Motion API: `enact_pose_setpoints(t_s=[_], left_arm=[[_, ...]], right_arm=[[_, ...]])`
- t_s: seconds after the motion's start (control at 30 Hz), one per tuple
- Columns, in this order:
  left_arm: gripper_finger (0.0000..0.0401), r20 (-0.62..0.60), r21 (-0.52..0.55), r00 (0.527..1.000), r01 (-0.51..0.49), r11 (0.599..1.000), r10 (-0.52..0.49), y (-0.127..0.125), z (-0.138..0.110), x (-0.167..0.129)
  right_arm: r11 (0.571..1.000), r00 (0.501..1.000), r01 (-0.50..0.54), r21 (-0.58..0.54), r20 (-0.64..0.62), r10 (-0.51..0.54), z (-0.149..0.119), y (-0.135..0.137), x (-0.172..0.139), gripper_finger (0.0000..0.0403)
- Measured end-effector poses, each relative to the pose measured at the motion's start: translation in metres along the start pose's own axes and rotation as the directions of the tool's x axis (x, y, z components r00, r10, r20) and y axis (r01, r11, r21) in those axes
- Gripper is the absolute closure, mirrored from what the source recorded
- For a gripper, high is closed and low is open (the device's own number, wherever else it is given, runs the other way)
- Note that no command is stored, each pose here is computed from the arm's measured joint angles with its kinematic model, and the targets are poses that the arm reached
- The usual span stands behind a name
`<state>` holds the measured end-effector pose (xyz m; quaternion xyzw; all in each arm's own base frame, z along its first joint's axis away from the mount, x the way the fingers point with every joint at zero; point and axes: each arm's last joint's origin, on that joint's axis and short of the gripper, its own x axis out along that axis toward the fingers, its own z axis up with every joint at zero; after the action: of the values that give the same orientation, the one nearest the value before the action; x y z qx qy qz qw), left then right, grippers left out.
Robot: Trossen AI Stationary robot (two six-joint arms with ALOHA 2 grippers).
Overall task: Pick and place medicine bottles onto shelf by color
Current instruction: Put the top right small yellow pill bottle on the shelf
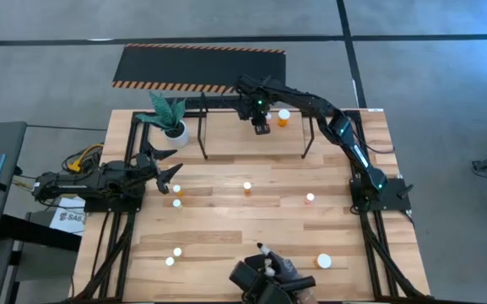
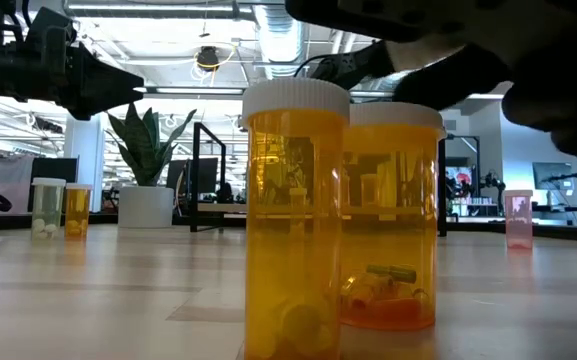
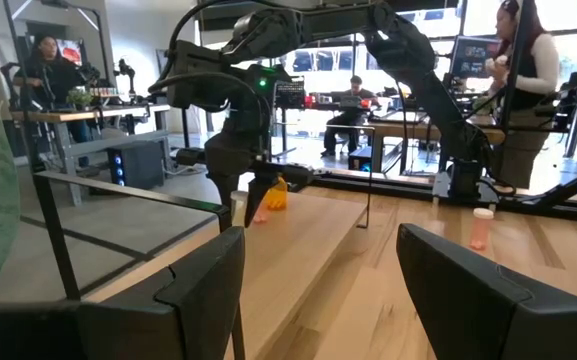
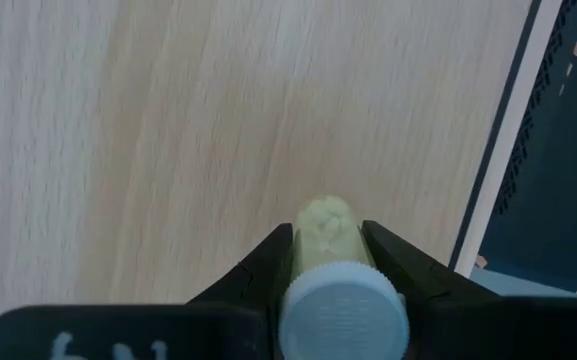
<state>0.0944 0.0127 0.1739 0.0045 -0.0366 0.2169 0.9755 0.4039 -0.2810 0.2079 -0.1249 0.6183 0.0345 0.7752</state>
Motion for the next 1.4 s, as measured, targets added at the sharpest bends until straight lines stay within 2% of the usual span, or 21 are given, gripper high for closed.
enact_pose_setpoints(t_s=[1.17,1.4], left_arm=[[0.0152,0.0,0.0,1.0,0.0,1.0,0.0,0.0,0.0,0.0],[0.0152,0.0,0.0,1.0,0.0,1.0,0.0,0.0,-0.0001,0.0]], right_arm=[[1.0,1.0,-0.004,0.024,-0.004,0.004,-0.0016,-0.0007,-0.0001,0.0278],[0.999,1.0,-0.001,0.033,-0.006,0.001,-0.005,-0.0039,-0.0003,0.0255]])
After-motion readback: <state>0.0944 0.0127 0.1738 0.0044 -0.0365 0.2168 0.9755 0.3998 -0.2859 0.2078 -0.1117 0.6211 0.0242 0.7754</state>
